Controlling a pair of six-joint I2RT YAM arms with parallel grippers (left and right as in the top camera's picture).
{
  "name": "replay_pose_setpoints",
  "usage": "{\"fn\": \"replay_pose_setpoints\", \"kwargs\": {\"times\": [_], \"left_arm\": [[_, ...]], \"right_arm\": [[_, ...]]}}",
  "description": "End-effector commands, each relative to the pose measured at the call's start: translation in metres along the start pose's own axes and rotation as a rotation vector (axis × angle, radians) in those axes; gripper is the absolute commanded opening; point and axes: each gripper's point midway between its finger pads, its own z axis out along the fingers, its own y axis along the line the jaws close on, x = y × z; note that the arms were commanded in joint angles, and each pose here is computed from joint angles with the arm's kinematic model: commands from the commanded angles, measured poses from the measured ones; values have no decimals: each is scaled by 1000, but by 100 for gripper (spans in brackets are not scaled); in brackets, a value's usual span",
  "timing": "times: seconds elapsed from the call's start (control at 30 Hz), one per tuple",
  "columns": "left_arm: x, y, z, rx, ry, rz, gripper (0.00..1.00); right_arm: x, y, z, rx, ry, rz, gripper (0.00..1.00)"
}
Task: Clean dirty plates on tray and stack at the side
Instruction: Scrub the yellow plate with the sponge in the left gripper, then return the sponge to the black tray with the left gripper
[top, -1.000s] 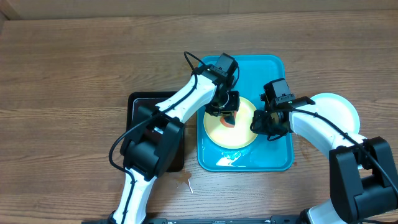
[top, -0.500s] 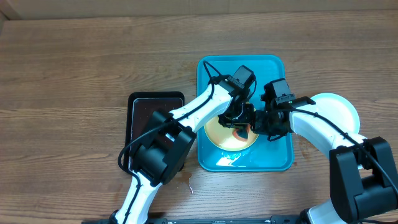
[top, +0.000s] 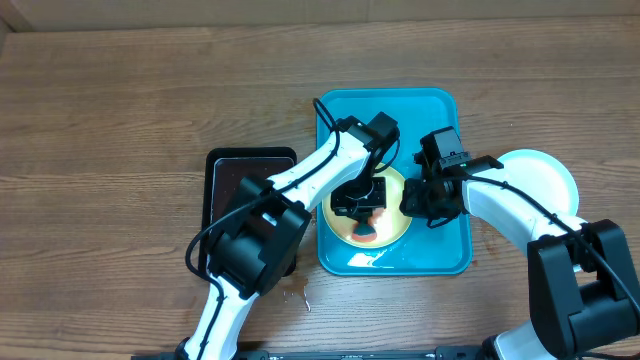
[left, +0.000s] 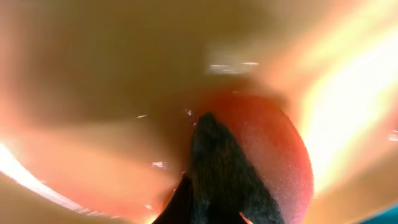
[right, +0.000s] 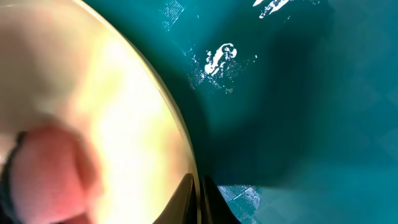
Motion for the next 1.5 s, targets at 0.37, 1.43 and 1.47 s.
{"fn": "replay_pose_setpoints", "kwargs": {"times": [0.37, 1.43, 1.47], "left_arm": [[-25, 57, -92, -175, -331, -82, 4], [23, 196, -73, -157, -398, -274, 5], [21, 197, -71, -158, -407, -271, 8]], "right_arm": [[0, -13, 3, 60, -2, 0, 4], [1, -14, 3, 60, 0, 1, 4], [0, -13, 3, 60, -2, 1, 4]]}}
